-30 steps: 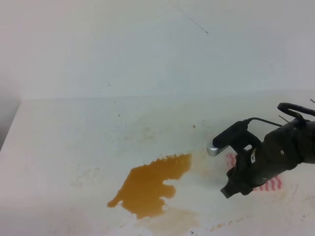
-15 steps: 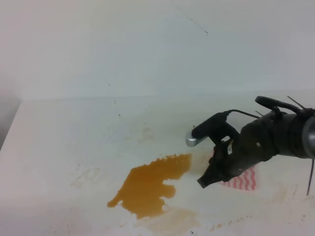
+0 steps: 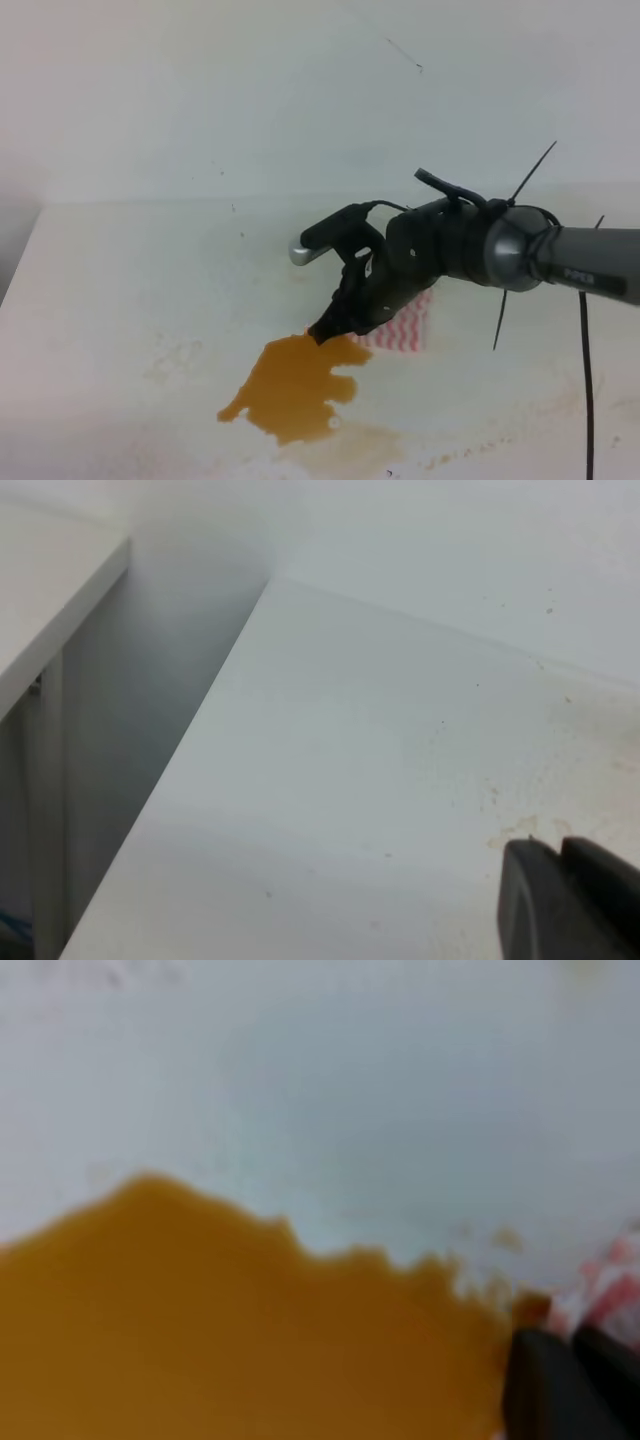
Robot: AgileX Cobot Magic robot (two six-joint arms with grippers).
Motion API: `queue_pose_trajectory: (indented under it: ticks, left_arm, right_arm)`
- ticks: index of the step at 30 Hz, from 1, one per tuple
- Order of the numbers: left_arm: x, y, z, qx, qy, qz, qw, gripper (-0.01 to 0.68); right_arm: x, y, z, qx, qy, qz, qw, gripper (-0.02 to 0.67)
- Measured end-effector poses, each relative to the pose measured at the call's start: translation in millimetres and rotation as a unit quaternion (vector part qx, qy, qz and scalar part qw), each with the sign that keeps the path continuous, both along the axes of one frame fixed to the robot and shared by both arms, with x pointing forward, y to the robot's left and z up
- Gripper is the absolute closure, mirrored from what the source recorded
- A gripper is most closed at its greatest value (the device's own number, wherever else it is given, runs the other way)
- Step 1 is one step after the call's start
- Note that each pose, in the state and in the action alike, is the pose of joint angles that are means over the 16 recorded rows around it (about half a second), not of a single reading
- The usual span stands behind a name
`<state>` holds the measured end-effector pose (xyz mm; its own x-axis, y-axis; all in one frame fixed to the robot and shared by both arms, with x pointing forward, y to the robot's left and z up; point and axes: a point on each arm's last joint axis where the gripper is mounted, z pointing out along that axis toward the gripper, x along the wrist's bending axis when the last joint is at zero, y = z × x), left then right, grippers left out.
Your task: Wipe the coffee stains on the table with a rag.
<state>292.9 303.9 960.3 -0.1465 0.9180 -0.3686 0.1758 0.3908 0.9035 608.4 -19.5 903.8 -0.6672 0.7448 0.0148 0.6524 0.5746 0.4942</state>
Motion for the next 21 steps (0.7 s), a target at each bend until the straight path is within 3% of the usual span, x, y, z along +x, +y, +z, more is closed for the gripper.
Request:
queue_pose_trajectory:
  ticks: [11,21]
  left_arm:
    - [0.0,0.0,0.0,0.0,0.0,0.0,1.0,0.673]
    - [-0.1,0.0,0.1,0.0,-0.001,0.0,1.0,0.673]
  right_arm:
    - [-3.4,46.2,-2.3,0.038,0.014,0.047,0.998,0.634]
    - [-41.4,91.0,8.6,0.027,0.072,0.126,0.989,0.634]
